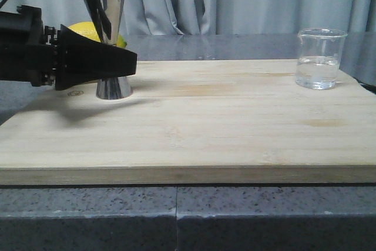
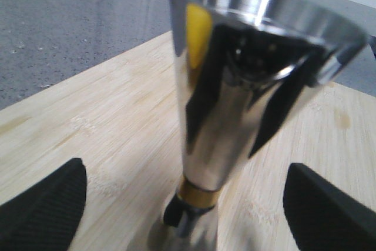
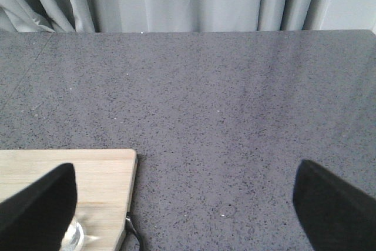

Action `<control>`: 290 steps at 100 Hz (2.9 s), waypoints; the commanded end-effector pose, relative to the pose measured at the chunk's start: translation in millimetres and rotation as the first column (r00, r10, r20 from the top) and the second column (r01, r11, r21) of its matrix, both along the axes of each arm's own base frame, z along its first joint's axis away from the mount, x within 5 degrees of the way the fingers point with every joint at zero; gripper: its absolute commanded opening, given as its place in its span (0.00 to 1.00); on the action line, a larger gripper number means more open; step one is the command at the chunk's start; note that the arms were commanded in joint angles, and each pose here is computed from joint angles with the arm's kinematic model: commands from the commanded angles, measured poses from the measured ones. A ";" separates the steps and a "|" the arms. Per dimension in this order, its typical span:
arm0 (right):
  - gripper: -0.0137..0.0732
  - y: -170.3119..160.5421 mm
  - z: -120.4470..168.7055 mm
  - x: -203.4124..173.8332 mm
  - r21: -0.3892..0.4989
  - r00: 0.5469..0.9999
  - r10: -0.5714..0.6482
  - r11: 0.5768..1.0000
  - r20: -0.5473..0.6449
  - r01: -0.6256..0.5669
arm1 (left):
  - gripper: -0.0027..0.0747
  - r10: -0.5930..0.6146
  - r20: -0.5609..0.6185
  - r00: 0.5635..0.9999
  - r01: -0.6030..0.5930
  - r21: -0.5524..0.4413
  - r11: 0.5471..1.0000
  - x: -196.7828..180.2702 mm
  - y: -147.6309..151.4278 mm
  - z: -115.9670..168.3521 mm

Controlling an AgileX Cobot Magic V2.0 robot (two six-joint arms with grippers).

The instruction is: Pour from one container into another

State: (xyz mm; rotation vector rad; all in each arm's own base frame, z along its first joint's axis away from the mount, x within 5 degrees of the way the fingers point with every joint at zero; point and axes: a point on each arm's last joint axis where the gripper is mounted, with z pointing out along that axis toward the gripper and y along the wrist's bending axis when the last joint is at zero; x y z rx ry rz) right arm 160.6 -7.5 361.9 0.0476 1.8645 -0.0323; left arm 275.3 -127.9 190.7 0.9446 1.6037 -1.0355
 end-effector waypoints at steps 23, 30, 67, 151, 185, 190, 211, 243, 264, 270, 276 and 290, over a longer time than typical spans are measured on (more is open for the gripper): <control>0.91 -1.4 15.8 1.9 -0.026 0.994 -0.003 1.000 0.105 0.005 | 0.83 0.014 0.067 0.998 -0.003 -0.154 0.988 2.9 -0.6 27.5; 0.91 -1.4 16.0 2.0 -0.026 0.994 -0.003 1.000 0.107 0.005 | 0.83 0.014 0.067 0.998 -0.003 -0.154 0.988 2.9 -0.6 27.5; 0.91 -1.4 17.8 2.3 -0.027 0.992 -0.002 1.000 0.127 0.005 | 0.56 0.009 0.068 0.998 0.001 -0.153 0.988 2.5 -0.7 27.4; 0.91 -1.4 18.5 2.4 -0.027 0.991 -0.002 1.000 0.135 0.005 | 0.27 0.009 0.068 0.998 0.001 -0.153 0.988 2.5 -0.7 27.4; 0.91 -1.3 19.8 2.6 -0.028 0.989 -0.001 1.000 0.149 0.005 | 0.13 -0.001 0.072 0.997 0.013 -0.167 0.986 1.6 -1.0 28.8; 0.91 -1.3 20.0 2.6 -0.028 0.988 -0.001 1.000 0.152 0.005 | 0.11 0.000 0.072 0.997 0.012 -0.167 0.986 1.6 -1.0 28.8; 0.91 -1.3 20.0 2.6 -0.028 0.988 -0.001 1.000 0.152 0.005 | 0.03 -0.006 0.074 0.997 0.019 -0.168 0.986 1.1 -1.2 29.0; 0.91 -1.6 15.6 8.3 -0.026 0.993 -0.002 1.000 0.122 0.005 | 0.03 -0.079 0.098 0.992 0.094 -0.161 0.983 -4.0 -3.2 30.3; 0.91 -2.3 5.9 20.2 -0.024 0.998 -0.002 1.000 0.064 0.004 | 0.03 -0.122 0.139 0.983 0.145 -0.171 0.975 -3.9 -5.9 38.4; 0.91 -2.0 3.0 23.2 -0.023 0.999 0.000 1.000 0.049 0.001 | 0.03 -0.134 0.151 0.979 0.159 -0.166 0.973 -4.0 -8.0 40.6; 0.91 0.1 0.3 26.0 -0.023 0.999 0.012 1.000 0.040 -0.011 | 0.03 -0.150 0.160 0.976 0.176 -0.165 0.970 -4.5 -12.5 42.7; 0.91 8.4 -6.5 29.9 -0.023 0.997 0.057 0.998 0.045 -0.056 | 0.03 -0.189 0.191 0.963 0.221 -0.164 0.961 -5.6 -24.2 49.3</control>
